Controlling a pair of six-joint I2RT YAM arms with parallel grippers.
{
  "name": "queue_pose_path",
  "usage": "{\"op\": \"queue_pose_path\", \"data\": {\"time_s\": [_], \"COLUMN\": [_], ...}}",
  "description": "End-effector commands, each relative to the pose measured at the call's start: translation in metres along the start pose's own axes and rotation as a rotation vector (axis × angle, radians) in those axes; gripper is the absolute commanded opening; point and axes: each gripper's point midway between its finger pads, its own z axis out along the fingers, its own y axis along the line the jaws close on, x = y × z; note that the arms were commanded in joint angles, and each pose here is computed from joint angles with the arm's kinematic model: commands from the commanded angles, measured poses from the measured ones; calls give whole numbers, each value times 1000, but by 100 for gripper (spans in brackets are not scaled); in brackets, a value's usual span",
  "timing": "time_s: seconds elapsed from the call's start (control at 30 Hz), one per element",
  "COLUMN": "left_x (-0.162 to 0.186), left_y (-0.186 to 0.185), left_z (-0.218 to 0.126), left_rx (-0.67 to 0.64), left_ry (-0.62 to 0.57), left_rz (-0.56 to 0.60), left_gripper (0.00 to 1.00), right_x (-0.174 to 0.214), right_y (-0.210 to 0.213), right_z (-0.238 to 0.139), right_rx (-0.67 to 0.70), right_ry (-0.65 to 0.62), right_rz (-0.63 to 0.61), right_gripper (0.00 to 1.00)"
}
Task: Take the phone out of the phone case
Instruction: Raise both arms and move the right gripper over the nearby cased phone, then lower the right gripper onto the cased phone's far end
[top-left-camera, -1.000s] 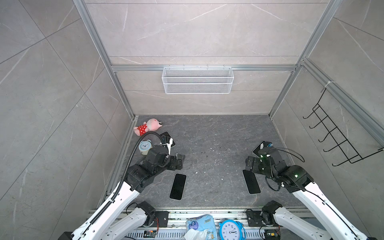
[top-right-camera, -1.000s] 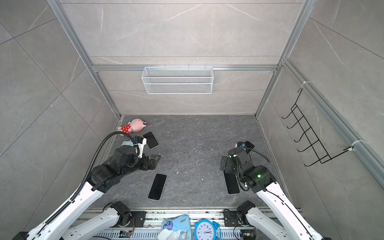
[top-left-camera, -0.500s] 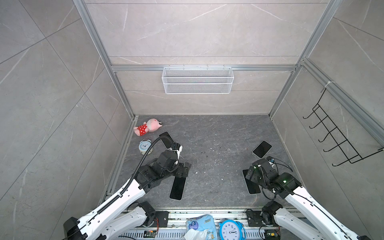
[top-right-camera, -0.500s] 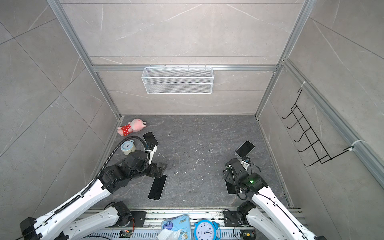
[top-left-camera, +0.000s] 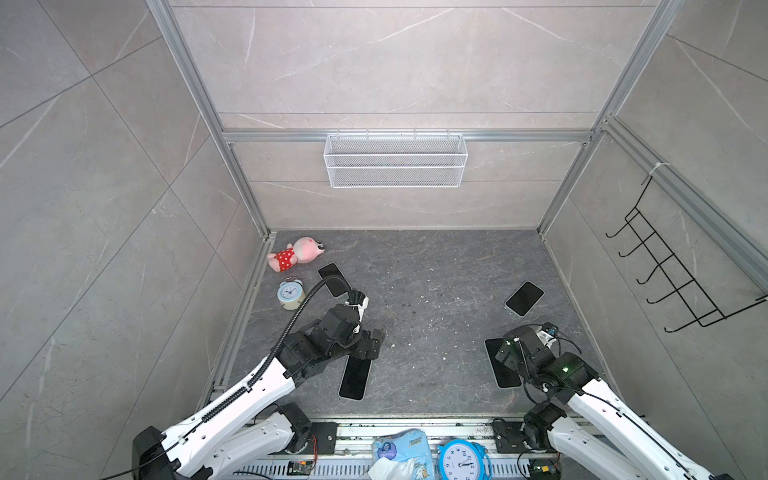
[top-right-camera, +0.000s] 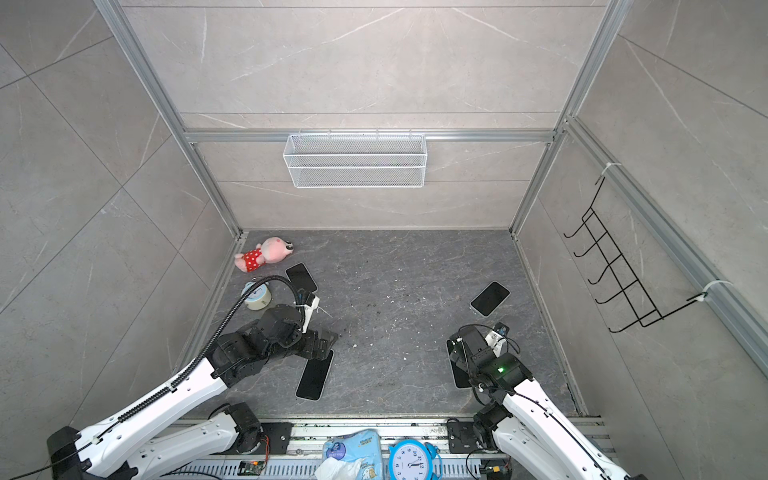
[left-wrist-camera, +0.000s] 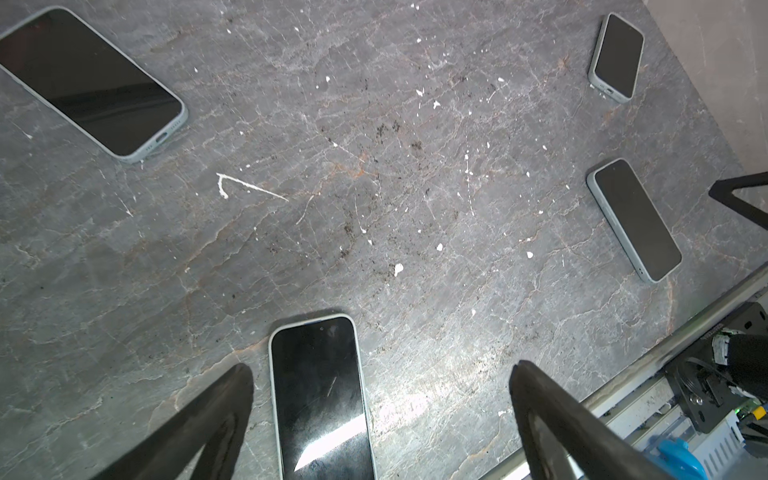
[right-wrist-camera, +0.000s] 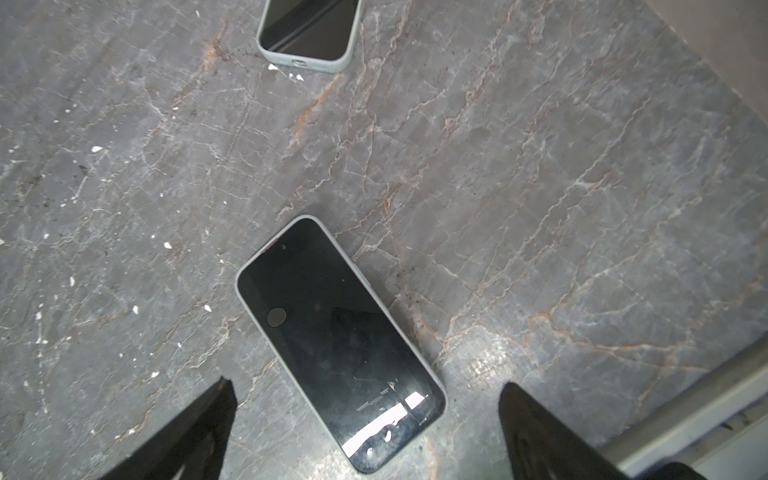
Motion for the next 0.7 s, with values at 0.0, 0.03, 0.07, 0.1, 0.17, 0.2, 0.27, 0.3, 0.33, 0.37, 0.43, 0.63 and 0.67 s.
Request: {"op": "queue_pose_path", "data": {"time_s": [0.0,0.03,0.07,0.1,0.17,0.2,0.27,0.3,0.33,0.37,0.43,0.63,0.67], "left_x": [-3,-1,0,1,3,5,6,7,8,8,10,10,10], "left_y": [-9,-10,-11,-11,-13,-13,-13,-13,-14,-13,-13,-13,-13], "left_z": [0,1,2,3,4,6,6,7,8,8,9,9,9], "left_rx": [37,37,36,34,32,28,27,28,28,29,29,28,29], "left_ry": [-26,-20,-16,-12,-9,-5,-2,-1,-1,-2,0,-3,-3], "left_rz": [-6,-1,3,8,19,25,31,30,32,32,32,44,46], "left_gripper": [99,99,98,98,98,98,98,98,98,98,98,99,99], "right_x": [1,2,4,6,11,14,17,19,22,24,29,40,42], "right_y": [0,1,2,2,1,1,-1,-1,-2,-2,-3,7,7], "right_z": [6,8,10,12,19,22,27,30,33,35,40,47,47], "right_rx": [9,8,6,7,4,0,0,-1,-1,-2,0,-55,-55], "right_ry": [1,12,22,31,55,67,81,88,97,106,127,179,185], "right_rz": [35,40,46,52,69,79,100,110,115,124,135,140,135], "right_gripper": [100,100,100,100,100,100,100,100,100,100,100,100,100]}}
